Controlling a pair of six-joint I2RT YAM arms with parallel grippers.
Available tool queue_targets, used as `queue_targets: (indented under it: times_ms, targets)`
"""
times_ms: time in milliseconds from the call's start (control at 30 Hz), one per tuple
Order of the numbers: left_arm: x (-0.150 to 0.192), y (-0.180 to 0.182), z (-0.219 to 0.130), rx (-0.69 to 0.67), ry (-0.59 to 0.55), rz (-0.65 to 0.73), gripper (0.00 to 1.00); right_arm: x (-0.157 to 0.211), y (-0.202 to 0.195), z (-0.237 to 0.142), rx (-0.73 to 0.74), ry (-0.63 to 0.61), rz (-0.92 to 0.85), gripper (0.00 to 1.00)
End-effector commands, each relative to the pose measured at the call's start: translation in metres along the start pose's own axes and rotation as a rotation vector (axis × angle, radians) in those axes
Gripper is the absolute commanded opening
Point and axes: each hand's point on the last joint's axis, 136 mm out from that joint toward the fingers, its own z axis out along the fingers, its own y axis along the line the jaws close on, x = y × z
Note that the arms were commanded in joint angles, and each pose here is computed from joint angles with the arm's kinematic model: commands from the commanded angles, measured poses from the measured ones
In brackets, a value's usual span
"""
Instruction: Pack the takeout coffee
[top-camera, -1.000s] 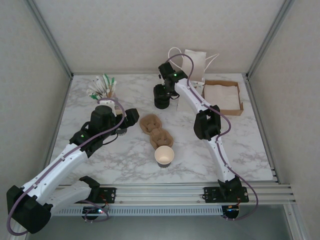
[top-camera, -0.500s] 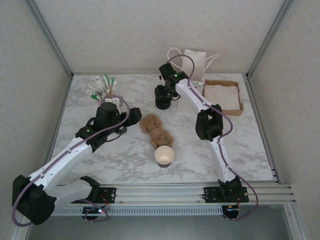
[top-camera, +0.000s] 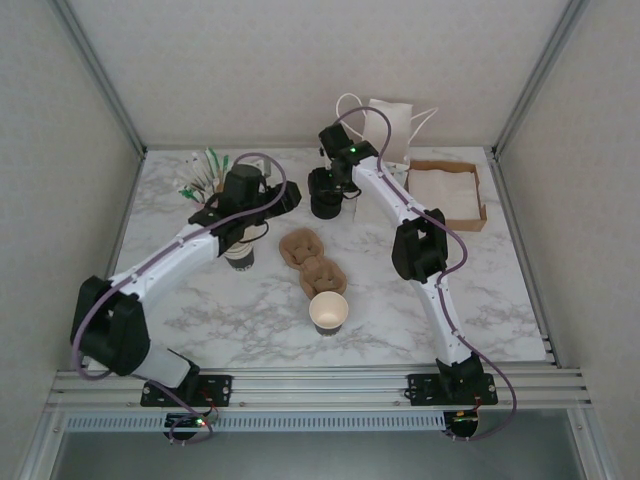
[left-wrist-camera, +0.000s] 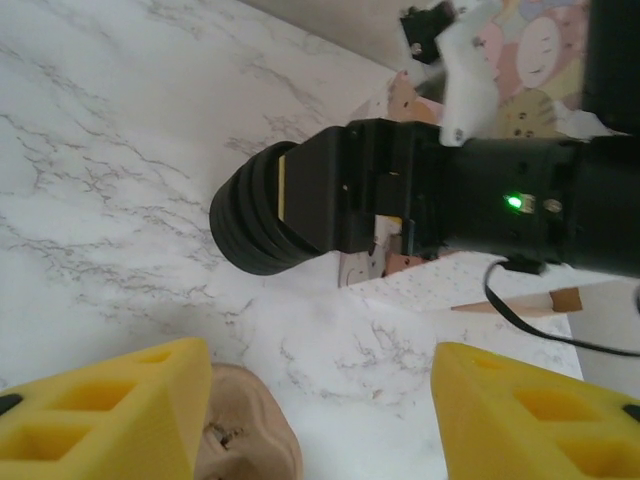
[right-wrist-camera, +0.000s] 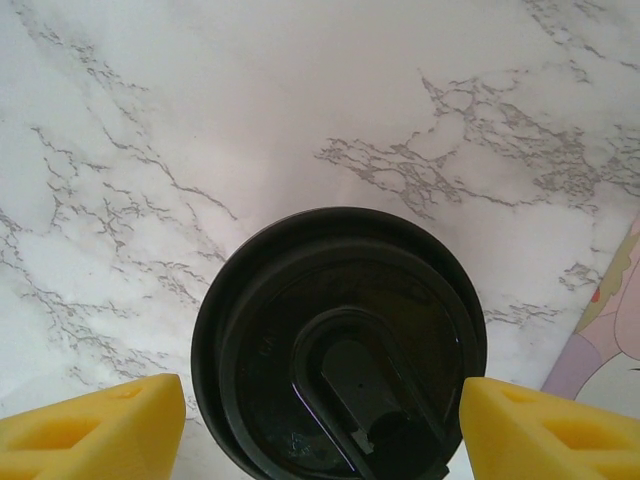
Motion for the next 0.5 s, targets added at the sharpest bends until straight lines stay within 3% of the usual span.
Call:
queue_targets:
  times_ms: [0, 233, 467]
  targets:
    - [-0.015, -0.01, 0.017, 0.05, -0.005, -0.031, 0.56, -0.009, -0.005, -0.011, 0.007, -0.027, 0.028, 0.73]
    - [-0.013, 0.008, 0.061, 0.043, 0.045, -0.102, 0.44, -0.009, -0.004, -0.006, -0.013, -0.021, 0.044, 0.76]
    - [-0.005, 0.017, 0.096, 0.047, 0.107, -0.134, 0.39, -0.009, -0.007, -0.003, -0.029, -0.018, 0.056, 0.77]
